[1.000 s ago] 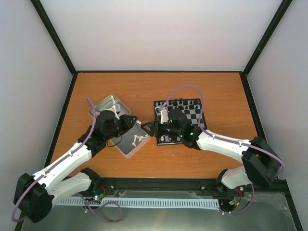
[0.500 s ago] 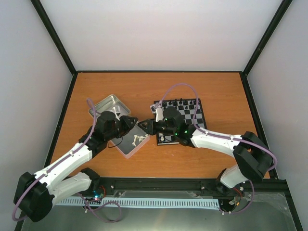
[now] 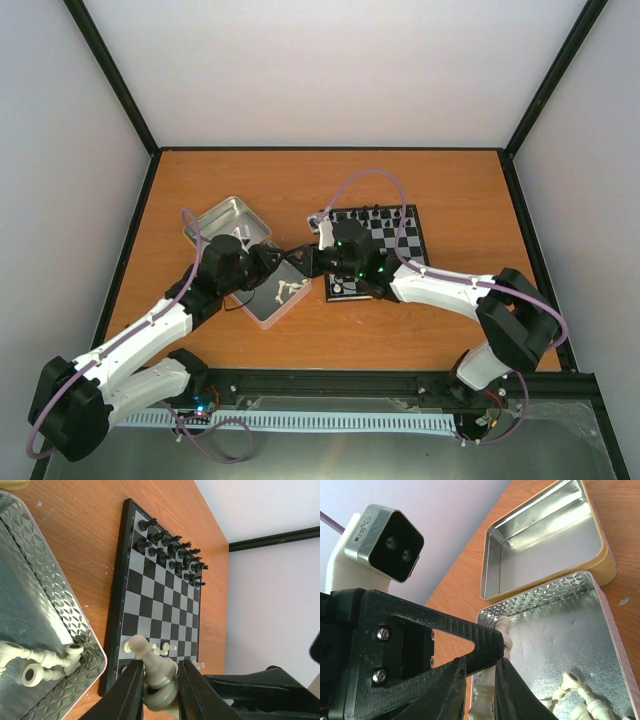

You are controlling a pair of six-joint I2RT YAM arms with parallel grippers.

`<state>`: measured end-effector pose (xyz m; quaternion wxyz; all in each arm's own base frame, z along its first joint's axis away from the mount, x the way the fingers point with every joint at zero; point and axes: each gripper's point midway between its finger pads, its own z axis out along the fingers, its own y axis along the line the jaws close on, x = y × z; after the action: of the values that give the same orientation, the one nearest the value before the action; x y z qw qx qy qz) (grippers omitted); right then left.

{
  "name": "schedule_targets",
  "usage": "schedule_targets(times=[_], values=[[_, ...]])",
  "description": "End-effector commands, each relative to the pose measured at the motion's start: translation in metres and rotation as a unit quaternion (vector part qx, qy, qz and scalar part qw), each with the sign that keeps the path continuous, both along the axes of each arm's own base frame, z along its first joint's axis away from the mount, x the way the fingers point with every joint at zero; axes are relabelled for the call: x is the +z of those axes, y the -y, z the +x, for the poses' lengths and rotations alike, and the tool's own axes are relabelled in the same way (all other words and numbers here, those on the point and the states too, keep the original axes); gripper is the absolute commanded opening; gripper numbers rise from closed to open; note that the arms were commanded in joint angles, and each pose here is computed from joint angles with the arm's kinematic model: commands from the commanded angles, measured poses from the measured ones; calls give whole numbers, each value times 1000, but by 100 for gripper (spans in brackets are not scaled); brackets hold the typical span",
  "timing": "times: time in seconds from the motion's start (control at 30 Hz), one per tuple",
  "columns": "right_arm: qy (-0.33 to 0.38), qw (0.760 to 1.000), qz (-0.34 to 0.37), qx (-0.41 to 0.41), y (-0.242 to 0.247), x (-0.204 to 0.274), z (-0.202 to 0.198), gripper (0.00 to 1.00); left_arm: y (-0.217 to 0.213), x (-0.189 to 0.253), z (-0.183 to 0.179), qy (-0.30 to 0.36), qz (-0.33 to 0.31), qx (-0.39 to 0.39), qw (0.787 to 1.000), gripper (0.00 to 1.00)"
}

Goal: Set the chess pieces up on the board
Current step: Place the chess piece on the chessboard.

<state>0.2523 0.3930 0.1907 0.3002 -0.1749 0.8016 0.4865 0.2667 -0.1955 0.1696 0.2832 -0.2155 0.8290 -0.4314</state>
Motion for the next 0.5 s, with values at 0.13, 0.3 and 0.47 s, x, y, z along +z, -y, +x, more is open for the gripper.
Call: schedule_targets(times=[0.13, 0.3, 0.47], values=[[-1, 1000, -5, 10, -3, 0, -4, 31, -3, 10, 5, 16, -3, 11, 1000, 18], [-9, 1000, -16, 8, 0, -7, -6, 27, -3, 11, 5, 18, -3, 12, 1000, 18], [-16, 1000, -14, 11, 1, -11, -9, 25, -3, 12, 6, 19, -3, 12, 1000, 19]])
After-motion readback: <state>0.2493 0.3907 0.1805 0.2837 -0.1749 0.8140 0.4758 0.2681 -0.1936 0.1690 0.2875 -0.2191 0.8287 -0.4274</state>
